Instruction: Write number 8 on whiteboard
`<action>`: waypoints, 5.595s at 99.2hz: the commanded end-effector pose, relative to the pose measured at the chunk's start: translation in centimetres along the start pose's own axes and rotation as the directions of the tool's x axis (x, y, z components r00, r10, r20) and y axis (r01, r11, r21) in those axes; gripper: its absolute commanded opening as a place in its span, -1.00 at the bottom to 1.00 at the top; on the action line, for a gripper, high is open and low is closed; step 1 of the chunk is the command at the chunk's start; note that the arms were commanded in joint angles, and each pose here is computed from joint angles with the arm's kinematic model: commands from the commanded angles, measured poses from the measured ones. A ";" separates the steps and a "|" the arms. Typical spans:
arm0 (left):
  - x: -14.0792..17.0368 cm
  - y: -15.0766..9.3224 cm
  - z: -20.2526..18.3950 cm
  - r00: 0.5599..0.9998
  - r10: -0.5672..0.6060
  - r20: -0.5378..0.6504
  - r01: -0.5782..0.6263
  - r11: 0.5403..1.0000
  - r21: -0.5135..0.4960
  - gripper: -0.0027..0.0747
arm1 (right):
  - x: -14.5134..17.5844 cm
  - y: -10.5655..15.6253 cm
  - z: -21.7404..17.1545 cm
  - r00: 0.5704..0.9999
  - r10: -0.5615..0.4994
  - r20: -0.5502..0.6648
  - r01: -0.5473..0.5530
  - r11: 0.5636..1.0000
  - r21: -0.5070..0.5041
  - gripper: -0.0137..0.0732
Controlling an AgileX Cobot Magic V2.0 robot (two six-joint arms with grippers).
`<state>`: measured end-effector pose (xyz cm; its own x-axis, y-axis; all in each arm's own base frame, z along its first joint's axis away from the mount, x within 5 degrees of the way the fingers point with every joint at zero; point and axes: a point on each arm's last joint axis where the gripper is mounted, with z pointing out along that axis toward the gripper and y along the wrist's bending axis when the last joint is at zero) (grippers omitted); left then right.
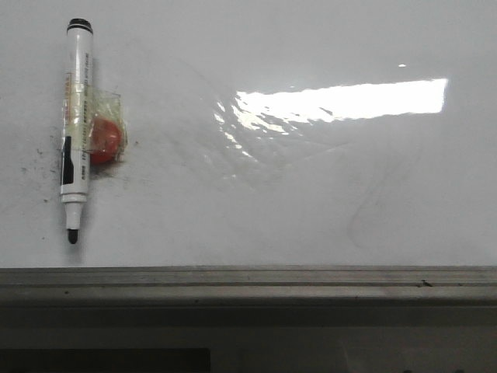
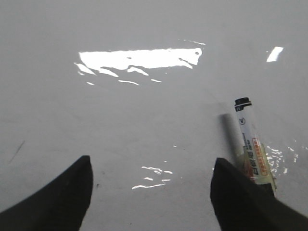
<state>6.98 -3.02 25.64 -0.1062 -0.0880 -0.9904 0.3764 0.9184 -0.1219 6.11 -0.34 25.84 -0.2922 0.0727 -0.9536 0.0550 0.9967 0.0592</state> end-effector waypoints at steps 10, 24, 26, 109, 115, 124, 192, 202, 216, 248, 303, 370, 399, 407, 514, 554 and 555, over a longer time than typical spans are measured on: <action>-1.5 -0.4 1.3 0.997 -0.014 0.074 0.011 0.999 0.044 0.29 | -1.4 0.1 -0.1 0.997 -0.015 0.079 0.016 1.000 -0.010 -0.83; -1.5 -1.3 2.5 0.998 -0.008 0.067 0.000 0.994 0.113 0.29 | -1.4 0.1 -0.1 0.997 -0.015 0.079 0.016 1.000 -0.010 -0.83; -1.4 -1.4 2.7 0.998 -0.005 0.065 -0.003 0.992 0.124 0.29 | -1.4 0.1 -0.1 0.997 -0.015 0.079 0.016 1.000 -0.010 -0.83; 2.9 -7.2 7.1 0.986 -0.010 -0.167 0.060 0.952 0.301 0.29 | -1.4 0.1 -0.1 0.997 -0.015 0.081 0.016 1.000 -0.010 -0.83; 3.3 -7.4 7.3 0.983 0.003 -0.186 0.053 0.953 0.300 0.29 | -1.4 0.1 -0.1 0.997 -0.015 0.081 0.016 1.000 -0.010 -0.83; 3.9 -7.6 7.8 0.979 0.018 -0.202 0.041 0.958 0.284 0.29 | -1.4 0.1 -0.1 0.997 -0.015 0.081 0.016 1.000 -0.010 -0.83; 5.0 -7.1 8.7 0.968 -0.053 -0.245 0.094 0.983 0.157 -0.98 | -1.4 0.5 -0.1 0.996 -0.047 0.079 0.052 0.996 -0.068 -0.83; 4.9 -7.4 8.7 0.974 -0.012 -0.226 0.057 0.979 0.195 -0.98 | -1.4 0.8 -0.2 0.995 -0.061 0.077 0.069 0.992 -0.108 -0.83; 4.2 -8.1 8.3 0.982 0.085 -0.170 -0.030 0.952 0.304 -0.98 | -1.5 1.4 -0.3 0.987 -0.127 0.095 0.143 0.971 -0.193 -0.83; 1.4 -9.8 7.5 0.971 0.239 -0.015 -0.202 0.851 0.485 -0.98 | -3.3 3.8 -1.1 0.966 -0.238 0.105 0.259 0.844 -0.470 -0.51; 1.0 -11.3 7.0 0.864 0.473 0.172 -0.475 0.654 0.588 -0.98 | -6.8 13.2 0.1 0.962 -0.244 0.126 0.243 0.543 -0.804 -0.12; 1.4 -11.5 7.3 0.859 0.483 0.167 -0.479 0.648 0.592 -0.98 | -6.7 18.2 2.7 0.968 -0.251 -0.009 0.134 0.546 -0.827 -0.43; 1.1 -11.3 7.5 0.891 0.433 0.136 -0.427 0.699 0.574 -0.02 | -6.6 18.1 2.7 0.965 -0.263 -0.017 0.134 0.545 -0.828 -0.83; 1.0 -11.2 7.5 0.899 0.419 0.127 -0.412 0.711 0.570 0.01 | -6.6 18.1 2.7 0.965 -0.261 -0.015 0.134 0.545 -0.828 -0.83; -3.9 -5.2 2.5 0.963 0.223 0.154 -0.267 0.880 0.393 0.01 | -14.3 18.4 10.0 0.979 -0.166 -0.122 0.050 0.767 -0.640 -0.83; -3.9 -5.2 2.5 0.963 0.223 0.154 -0.267 0.880 0.393 0.01 | -12.5 16.8 8.9 0.891 -0.377 -0.255 0.149 0.772 -0.618 -0.82; -3.9 -5.2 2.5 0.963 0.223 0.154 -0.267 0.880 0.393 0.01 | -12.5 16.8 8.9 0.891 -0.374 -0.257 0.145 0.772 -0.619 -0.82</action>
<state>7.55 -8.49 28.19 0.0693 0.1442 -0.9871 0.7438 0.6519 0.1475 18.90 15.96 35.66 -0.5766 -0.2440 -0.7797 -0.5839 0.7906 0.1843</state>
